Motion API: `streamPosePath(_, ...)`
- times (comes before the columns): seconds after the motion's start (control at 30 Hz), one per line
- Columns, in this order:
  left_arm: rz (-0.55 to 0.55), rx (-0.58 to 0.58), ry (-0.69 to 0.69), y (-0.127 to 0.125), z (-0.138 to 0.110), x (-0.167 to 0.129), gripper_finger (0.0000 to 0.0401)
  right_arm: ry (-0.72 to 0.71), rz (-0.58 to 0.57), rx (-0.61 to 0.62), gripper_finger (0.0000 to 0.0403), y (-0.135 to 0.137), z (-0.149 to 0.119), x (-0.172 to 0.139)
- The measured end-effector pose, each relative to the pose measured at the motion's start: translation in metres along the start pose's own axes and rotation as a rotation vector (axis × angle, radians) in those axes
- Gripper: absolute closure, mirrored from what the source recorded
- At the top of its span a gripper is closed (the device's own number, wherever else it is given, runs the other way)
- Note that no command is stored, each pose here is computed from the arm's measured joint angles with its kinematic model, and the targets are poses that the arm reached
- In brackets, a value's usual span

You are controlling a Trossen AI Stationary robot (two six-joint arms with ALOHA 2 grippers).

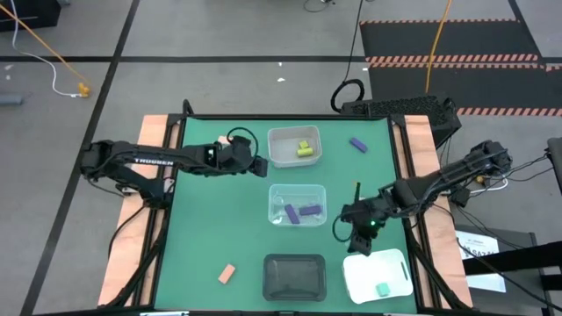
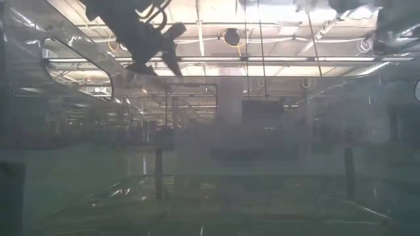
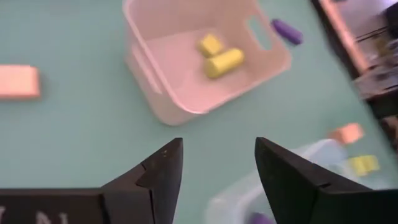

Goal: Sort & place blocks by color
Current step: Put the bottom blue block into the white bin

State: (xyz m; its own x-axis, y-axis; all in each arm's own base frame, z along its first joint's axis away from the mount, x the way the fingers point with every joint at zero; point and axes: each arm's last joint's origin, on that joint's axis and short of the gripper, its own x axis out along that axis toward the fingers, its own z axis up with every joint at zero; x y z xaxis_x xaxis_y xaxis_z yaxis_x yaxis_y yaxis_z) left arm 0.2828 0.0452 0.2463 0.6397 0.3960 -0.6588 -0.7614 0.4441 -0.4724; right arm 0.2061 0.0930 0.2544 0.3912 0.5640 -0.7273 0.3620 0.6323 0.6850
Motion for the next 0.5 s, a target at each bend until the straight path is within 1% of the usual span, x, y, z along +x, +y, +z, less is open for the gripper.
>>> streamPosePath(0.1, 0.046, 0.064, 0.008, 0.008, 0.005, 0.003, 0.0212, 0.059, -0.006, 0.015, 0.0281, 0.003, -0.010, 0.004)
streamPosePath(0.17, 0.045, 0.075, 0.025, 0.011, 0.008, 0.004, 0.0215, 0.096, -0.006, 0.012, 0.0281, 0.006, -0.018, 0.006)
streamPosePath(0.27, 0.002, 0.070, 0.092, 0.012, 0.009, 0.005, 0.0220, 0.156, -0.014, -0.015, 0.0281, 0.011, -0.035, 0.011)
streamPosePath(0.33, -0.049, 0.073, 0.155, 0.010, 0.006, 0.004, 0.0225, 0.194, -0.014, -0.042, 0.0281, 0.016, -0.047, 0.014)
streamPosePath(0.4, -0.100, 0.085, 0.229, 0.006, 0.000, 0.002, 0.0231, 0.226, -0.017, -0.082, 0.0281, 0.019, -0.058, 0.018)
streamPosePath(0.5, -0.143, 0.126, 0.330, -0.002, -0.018, -0.004, 0.0244, 0.225, -0.057, -0.132, 0.0281, 0.021, -0.071, 0.023)
